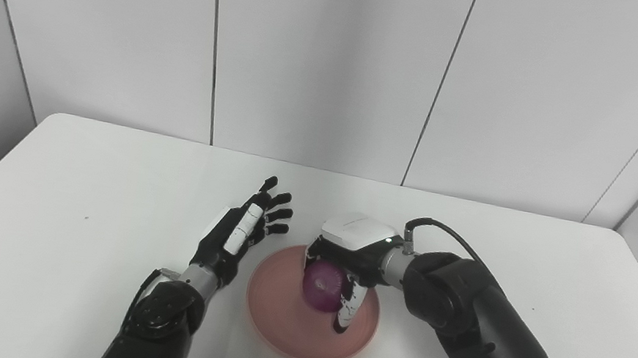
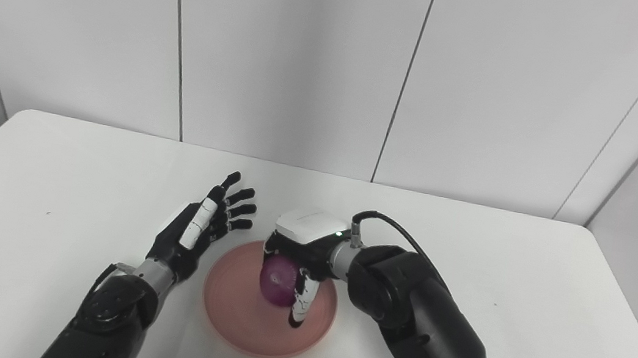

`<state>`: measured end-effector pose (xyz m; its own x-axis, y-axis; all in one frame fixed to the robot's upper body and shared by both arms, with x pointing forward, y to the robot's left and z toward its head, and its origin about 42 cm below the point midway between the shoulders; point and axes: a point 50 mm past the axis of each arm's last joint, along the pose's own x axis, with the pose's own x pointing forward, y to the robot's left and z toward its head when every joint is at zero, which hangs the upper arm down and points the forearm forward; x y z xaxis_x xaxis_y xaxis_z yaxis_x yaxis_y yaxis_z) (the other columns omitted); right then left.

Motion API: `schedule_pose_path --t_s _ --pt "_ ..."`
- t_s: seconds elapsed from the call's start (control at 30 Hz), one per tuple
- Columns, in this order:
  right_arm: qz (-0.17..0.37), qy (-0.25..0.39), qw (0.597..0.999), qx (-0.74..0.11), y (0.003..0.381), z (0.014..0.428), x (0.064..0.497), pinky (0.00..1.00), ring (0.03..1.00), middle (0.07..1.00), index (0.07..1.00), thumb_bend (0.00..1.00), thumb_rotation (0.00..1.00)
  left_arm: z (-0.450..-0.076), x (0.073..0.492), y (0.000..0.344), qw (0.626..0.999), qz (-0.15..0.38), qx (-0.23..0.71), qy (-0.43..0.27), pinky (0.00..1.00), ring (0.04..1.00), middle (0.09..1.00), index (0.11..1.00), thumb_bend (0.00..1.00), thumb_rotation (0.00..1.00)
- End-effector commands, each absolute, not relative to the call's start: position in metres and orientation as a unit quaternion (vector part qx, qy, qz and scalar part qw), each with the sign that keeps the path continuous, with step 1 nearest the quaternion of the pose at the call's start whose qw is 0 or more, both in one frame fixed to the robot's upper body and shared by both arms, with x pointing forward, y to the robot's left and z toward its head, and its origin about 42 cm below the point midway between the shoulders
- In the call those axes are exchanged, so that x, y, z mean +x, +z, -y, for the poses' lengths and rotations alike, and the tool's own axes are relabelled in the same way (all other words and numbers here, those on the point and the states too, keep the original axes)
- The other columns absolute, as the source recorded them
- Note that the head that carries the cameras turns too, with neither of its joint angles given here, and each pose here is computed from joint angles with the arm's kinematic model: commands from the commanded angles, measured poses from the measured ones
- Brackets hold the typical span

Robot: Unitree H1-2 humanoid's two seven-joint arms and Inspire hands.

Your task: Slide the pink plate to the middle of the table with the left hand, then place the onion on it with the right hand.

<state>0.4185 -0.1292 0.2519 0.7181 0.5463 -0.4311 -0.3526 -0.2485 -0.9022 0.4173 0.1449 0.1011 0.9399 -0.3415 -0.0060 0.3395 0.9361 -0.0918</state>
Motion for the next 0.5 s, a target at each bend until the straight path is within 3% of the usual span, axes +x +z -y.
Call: schedule_pose_path --t_s 0.0,0.47 --pt "0.111 0.357 0.606 -0.702 0.265 0.124 0.422 0.37 0.432 0.453 0.515 0.52 0.01 -0.134 0.390 0.054 0.977 -0.101 -0.047 -0.179 0.79 0.858 0.912 1.000 0.90 0.92" --pt "0.127 0.364 0.596 -0.704 0.251 0.121 0.422 0.36 0.423 0.450 0.519 0.52 0.01 -0.134 0.392 0.054 0.977 -0.102 -0.046 -0.180 0.80 0.863 0.912 1.000 0.88 0.92"
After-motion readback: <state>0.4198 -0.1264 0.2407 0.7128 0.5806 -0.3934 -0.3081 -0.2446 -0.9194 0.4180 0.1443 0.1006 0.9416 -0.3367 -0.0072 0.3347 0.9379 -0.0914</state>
